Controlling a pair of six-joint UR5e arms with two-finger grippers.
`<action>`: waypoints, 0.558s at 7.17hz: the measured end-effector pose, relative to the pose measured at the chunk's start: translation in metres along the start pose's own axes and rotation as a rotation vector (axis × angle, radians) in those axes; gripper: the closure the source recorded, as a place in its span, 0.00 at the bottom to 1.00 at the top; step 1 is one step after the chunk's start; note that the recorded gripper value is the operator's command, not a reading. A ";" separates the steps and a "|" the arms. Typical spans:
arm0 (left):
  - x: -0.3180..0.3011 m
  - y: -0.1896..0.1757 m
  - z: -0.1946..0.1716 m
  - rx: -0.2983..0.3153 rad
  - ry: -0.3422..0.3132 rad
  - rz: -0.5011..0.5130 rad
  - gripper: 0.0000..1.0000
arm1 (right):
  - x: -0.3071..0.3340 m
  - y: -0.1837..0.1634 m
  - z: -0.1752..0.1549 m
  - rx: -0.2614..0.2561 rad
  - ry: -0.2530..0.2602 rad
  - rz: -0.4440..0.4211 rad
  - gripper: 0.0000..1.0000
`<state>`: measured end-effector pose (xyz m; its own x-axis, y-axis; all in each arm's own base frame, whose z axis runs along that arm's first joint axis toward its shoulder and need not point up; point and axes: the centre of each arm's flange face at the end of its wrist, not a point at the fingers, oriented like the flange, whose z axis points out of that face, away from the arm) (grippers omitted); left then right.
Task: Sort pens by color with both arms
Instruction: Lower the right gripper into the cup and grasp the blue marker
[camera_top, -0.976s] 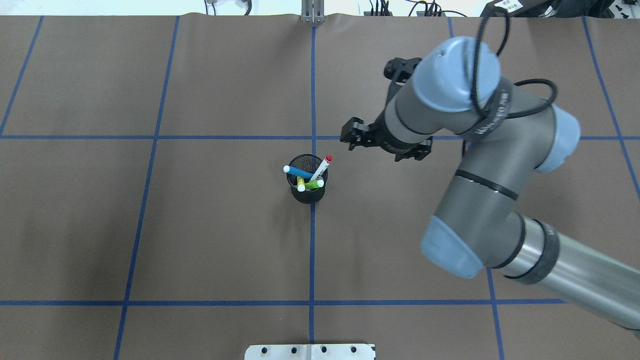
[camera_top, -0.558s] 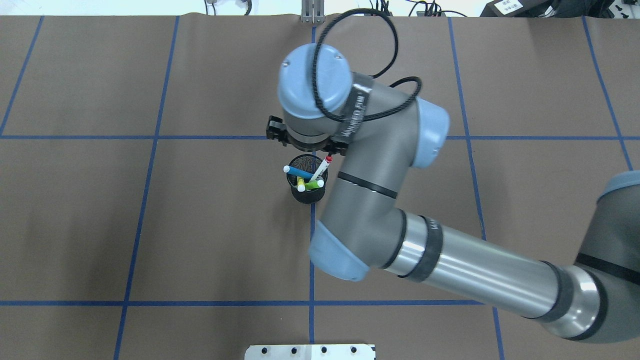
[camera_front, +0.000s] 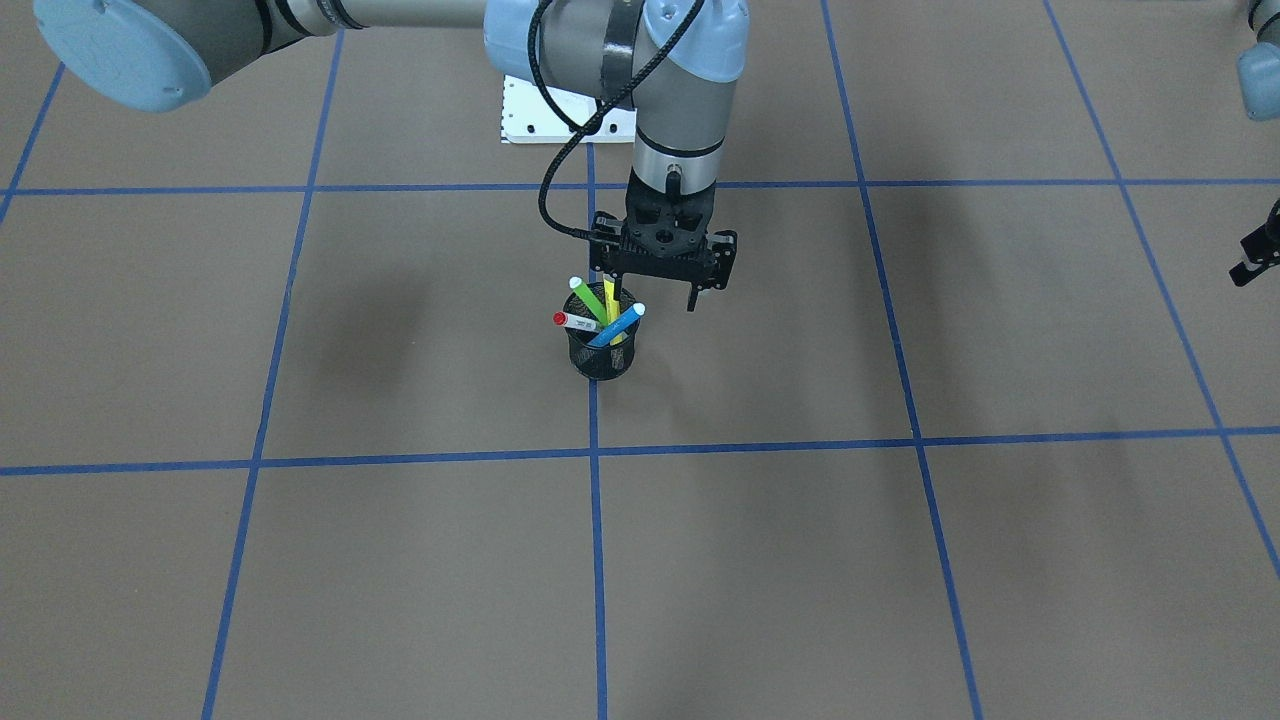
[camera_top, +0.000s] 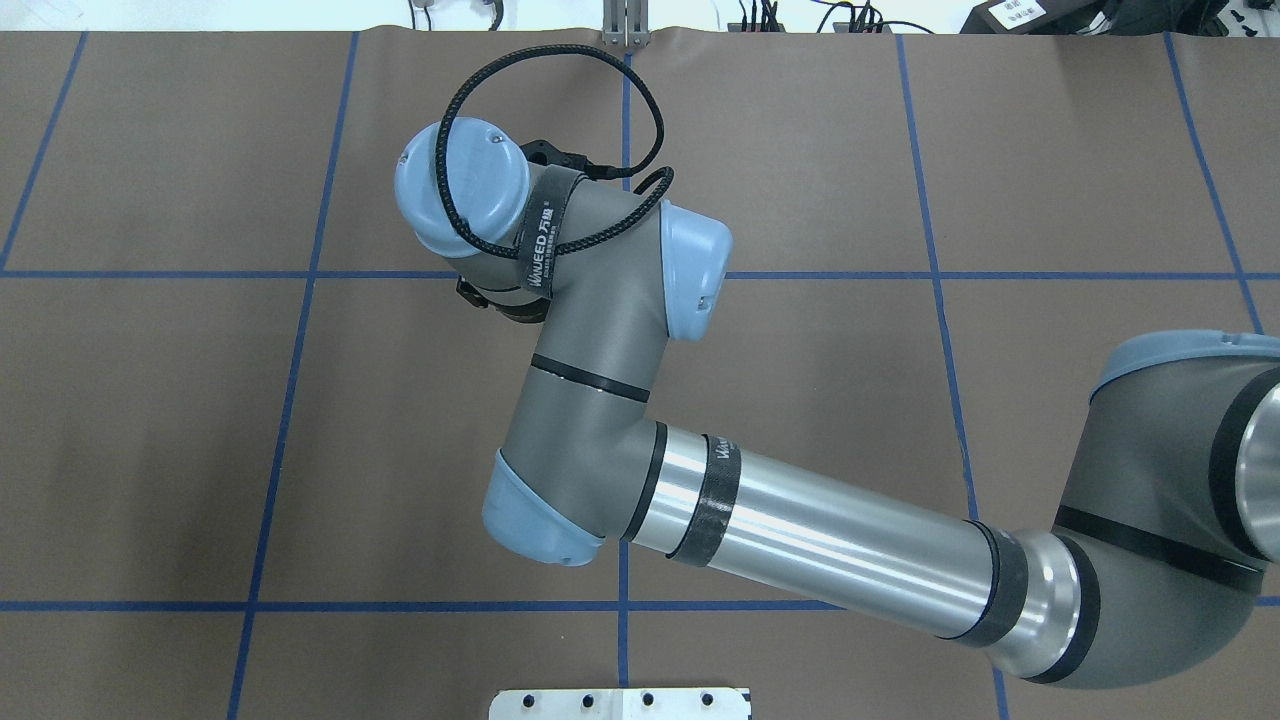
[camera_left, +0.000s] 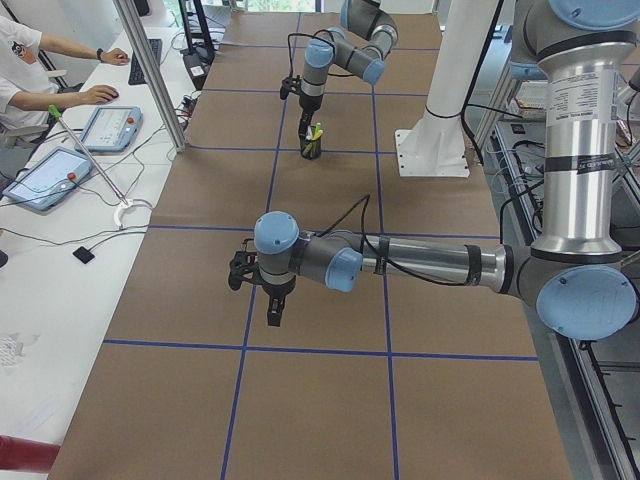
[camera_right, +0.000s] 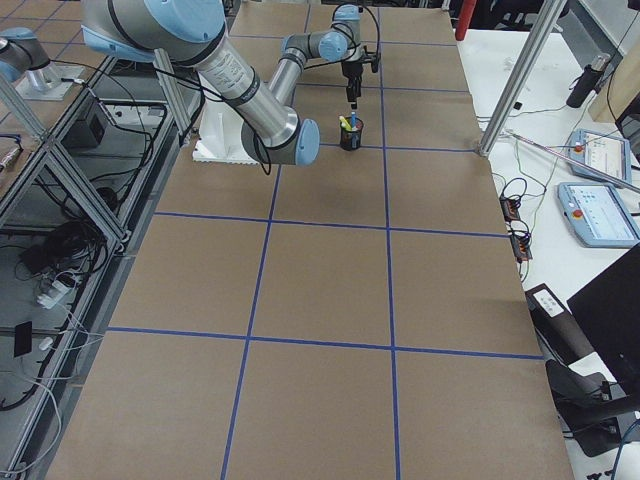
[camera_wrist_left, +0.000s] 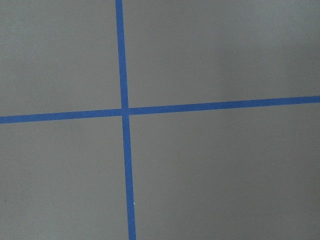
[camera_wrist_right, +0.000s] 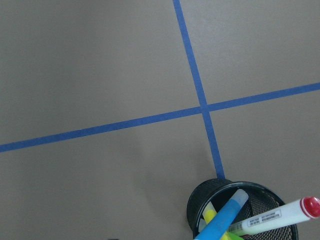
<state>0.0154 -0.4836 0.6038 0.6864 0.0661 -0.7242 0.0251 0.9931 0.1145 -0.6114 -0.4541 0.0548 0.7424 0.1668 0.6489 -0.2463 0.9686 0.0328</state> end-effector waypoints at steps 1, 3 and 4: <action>0.000 0.000 0.000 -0.001 0.000 -0.001 0.00 | 0.001 0.002 0.002 -0.002 0.038 -0.055 0.29; 0.000 0.001 0.000 0.000 0.000 -0.001 0.00 | 0.001 0.004 0.010 -0.015 0.111 -0.175 0.30; 0.001 0.000 -0.001 0.001 0.001 -0.001 0.00 | -0.007 0.004 0.016 -0.025 0.143 -0.206 0.33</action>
<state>0.0153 -0.4830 0.6029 0.6860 0.0654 -0.7247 0.0264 0.9931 0.1147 -0.6281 -0.4541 0.0624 0.8565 -0.0116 0.5161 -0.0666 0.9889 0.1328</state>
